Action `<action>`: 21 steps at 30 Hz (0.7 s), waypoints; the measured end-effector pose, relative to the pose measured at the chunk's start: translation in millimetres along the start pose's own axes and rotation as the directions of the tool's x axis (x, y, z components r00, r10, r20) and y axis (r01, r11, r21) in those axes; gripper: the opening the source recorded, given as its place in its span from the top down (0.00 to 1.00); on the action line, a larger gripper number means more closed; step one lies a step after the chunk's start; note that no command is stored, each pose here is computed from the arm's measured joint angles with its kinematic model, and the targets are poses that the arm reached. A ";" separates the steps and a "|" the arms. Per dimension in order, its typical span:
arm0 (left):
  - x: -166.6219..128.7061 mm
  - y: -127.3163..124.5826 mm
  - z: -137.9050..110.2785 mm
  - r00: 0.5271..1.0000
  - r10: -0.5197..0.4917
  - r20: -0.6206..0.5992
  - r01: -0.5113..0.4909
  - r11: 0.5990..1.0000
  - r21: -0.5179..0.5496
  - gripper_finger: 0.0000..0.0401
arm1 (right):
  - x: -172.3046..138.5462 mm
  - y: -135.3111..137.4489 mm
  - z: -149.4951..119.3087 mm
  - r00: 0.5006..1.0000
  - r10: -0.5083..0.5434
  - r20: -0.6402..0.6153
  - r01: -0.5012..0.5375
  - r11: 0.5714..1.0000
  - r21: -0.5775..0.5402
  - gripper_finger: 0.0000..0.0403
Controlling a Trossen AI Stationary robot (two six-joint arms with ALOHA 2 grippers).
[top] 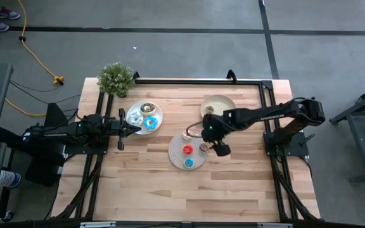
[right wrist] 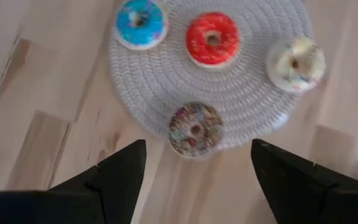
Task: Pick & Place donuts
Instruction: Put the small chocolate brown donut on the brown plate
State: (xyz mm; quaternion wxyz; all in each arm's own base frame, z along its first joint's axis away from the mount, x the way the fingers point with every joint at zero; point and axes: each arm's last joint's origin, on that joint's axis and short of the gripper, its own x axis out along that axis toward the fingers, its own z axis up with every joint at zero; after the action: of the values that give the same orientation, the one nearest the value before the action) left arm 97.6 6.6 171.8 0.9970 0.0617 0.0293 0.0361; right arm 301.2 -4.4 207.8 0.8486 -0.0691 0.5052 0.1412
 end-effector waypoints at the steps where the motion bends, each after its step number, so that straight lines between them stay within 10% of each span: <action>1: 0.0 0.0 0.0 1.000 0.000 0.000 0.000 1.000 0.000 1.00 | 3.6 2.1 -1.0 1.000 -0.002 0.015 0.002 1.000 -0.010 0.30; 21: 0.0 0.0 0.0 1.000 0.000 0.000 0.000 1.000 0.000 1.00 | 37.3 15.4 -26.8 0.996 -0.059 0.071 0.061 0.998 -0.030 0.30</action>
State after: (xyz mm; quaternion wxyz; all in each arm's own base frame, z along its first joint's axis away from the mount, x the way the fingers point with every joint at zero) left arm 97.6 6.7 171.8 0.9970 0.0617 0.0292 0.0361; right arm 290.8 9.6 162.6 0.8684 -0.0930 0.4705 0.1259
